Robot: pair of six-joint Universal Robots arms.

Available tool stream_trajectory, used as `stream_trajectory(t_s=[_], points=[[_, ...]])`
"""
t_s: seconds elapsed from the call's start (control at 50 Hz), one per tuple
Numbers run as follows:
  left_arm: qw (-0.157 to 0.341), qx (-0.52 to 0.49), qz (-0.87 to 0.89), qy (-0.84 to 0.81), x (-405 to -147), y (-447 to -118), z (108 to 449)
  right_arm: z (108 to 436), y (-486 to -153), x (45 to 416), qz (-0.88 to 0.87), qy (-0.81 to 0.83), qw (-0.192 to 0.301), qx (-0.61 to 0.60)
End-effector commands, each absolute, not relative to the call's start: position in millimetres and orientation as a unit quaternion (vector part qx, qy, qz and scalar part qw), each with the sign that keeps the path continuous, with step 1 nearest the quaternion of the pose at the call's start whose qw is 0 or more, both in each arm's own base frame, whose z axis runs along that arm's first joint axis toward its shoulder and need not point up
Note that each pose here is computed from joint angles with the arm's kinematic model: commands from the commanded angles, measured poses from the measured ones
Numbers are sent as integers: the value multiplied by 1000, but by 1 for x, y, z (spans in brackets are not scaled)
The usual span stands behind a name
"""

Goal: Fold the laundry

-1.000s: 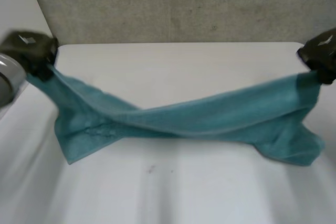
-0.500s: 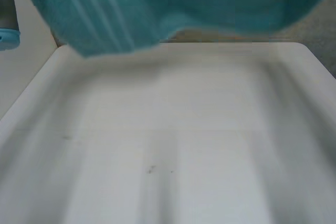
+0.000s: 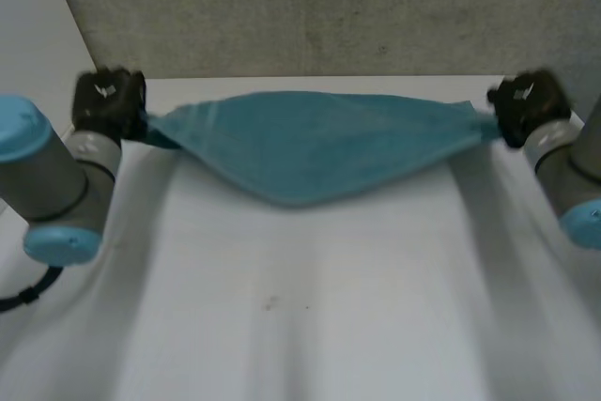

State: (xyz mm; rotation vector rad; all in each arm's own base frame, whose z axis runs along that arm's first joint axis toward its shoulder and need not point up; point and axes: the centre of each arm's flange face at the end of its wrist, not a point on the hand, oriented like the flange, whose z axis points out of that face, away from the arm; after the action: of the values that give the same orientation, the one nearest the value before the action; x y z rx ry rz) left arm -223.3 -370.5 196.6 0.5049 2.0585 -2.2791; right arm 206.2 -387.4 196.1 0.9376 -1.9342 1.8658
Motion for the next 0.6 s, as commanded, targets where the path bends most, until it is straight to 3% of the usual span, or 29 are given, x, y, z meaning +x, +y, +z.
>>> stream_trajectory(t_s=[0.02,0.08,0.18,0.28,0.42,0.5,0.6], points=[[20,184,-698,692,-223,-358,163,157,-378,201,601,-711,145,334],[30,194,-688,699,-217,-343,166,169,-373,200,605,-708,149,332],[53,216,-665,713,-207,-317,177,213,-337,194,596,-712,146,341],[79,257,-620,737,-198,-287,184,227,-312,172,539,-743,164,362],[130,291,-579,750,-171,-248,234,236,-278,143,432,-753,214,448],[126,292,-598,736,-168,-240,255,255,-261,141,438,-733,237,463],[105,305,-611,723,-169,-237,260,253,-258,142,440,-732,232,465]])
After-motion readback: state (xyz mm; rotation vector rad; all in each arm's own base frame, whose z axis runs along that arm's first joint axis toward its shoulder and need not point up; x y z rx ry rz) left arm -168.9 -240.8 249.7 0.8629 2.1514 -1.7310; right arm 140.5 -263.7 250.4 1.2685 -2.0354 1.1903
